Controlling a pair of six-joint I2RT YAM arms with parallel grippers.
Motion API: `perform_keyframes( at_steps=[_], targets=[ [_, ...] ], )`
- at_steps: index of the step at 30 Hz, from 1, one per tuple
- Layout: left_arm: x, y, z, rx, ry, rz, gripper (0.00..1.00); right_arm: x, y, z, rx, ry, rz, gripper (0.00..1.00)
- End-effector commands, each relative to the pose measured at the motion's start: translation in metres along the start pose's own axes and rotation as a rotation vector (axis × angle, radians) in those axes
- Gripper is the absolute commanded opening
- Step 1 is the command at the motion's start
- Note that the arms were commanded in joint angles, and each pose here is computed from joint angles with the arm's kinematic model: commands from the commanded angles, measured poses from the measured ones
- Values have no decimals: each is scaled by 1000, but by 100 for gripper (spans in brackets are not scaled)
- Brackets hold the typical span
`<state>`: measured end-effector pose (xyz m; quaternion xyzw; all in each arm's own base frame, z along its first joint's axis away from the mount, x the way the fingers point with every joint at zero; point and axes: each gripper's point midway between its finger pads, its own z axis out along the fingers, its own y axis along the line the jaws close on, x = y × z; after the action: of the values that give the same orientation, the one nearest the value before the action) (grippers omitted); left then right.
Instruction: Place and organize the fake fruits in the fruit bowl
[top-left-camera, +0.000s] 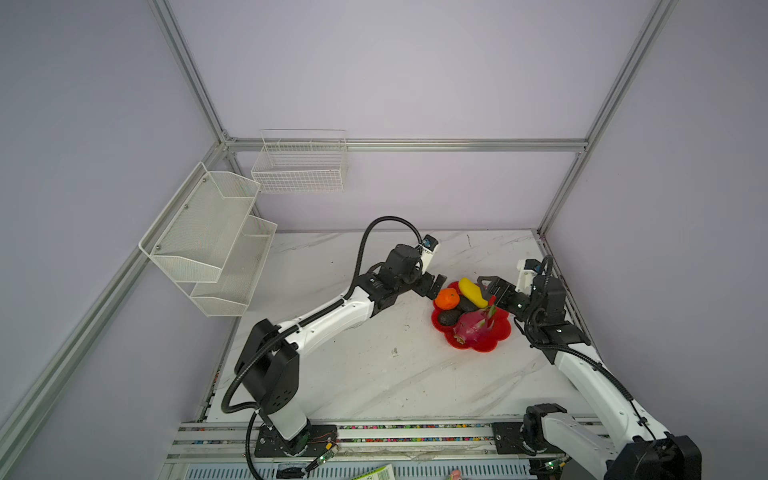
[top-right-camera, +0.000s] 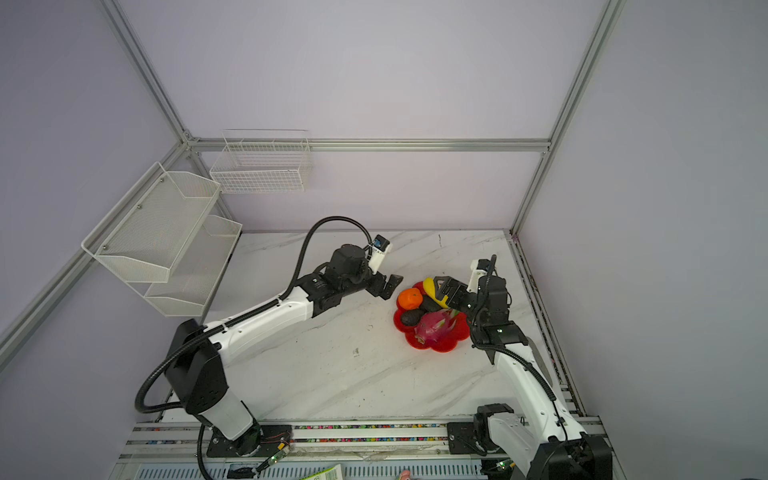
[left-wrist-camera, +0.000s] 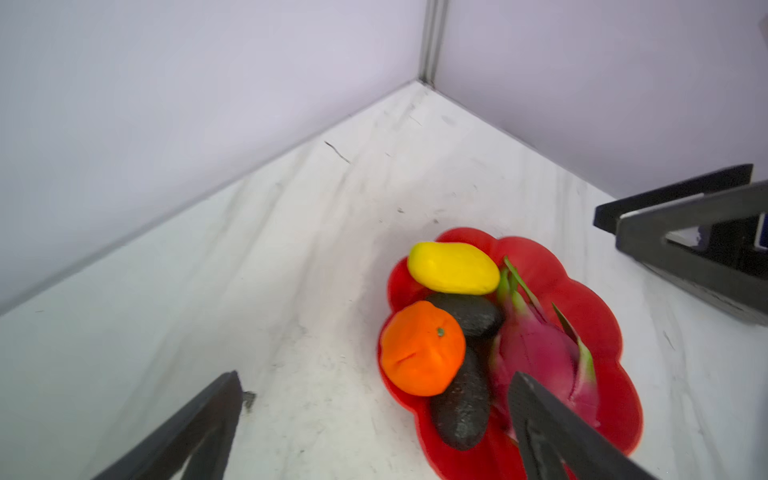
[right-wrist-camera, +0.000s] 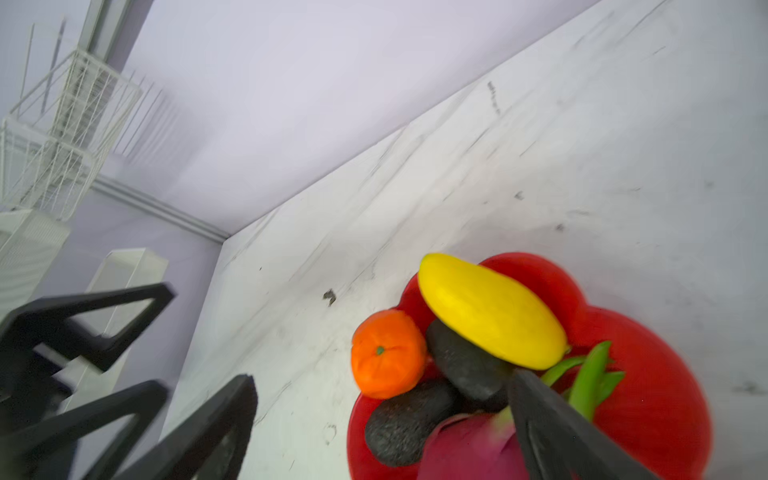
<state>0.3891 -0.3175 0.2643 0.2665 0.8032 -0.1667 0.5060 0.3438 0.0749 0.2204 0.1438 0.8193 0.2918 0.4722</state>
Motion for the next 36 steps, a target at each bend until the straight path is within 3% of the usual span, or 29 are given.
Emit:
perform_keyframes(
  at_steps=[1,4,7,10,15,17,22,24,28,36],
  targets=[
    [37,94,-26,-294,37,-97,100,-30,-13,-8,43,-89,-12,97],
    [74,170,-74,-563,60,-193,100,-49,-53,-18,138,-176,42,97],
    [119,223,-121,-835,123,-228,100,-64,-89,-22,245,-272,33,97],
    [149,244,-156,-1022,123,-220,100,-76,-115,-24,369,-364,-44,97],
    [186,259,-193,-1181,30,-250,100,-67,-141,-34,424,-619,-229,97],
    [195,260,-199,-1187,-13,-248,100,-56,-139,-35,388,-679,-259,97],
    [219,265,-191,-1077,-140,-302,100,-45,-112,-2,352,-667,-437,97],
    [222,269,-192,-1055,-195,-312,100,-46,-109,-1,331,-722,-451,97],
    [213,277,-187,-960,-334,-366,100,-35,-107,21,256,-676,-487,97],
    [222,290,-160,-882,-285,-309,100,-31,-124,32,295,-677,-444,97]
  ],
)
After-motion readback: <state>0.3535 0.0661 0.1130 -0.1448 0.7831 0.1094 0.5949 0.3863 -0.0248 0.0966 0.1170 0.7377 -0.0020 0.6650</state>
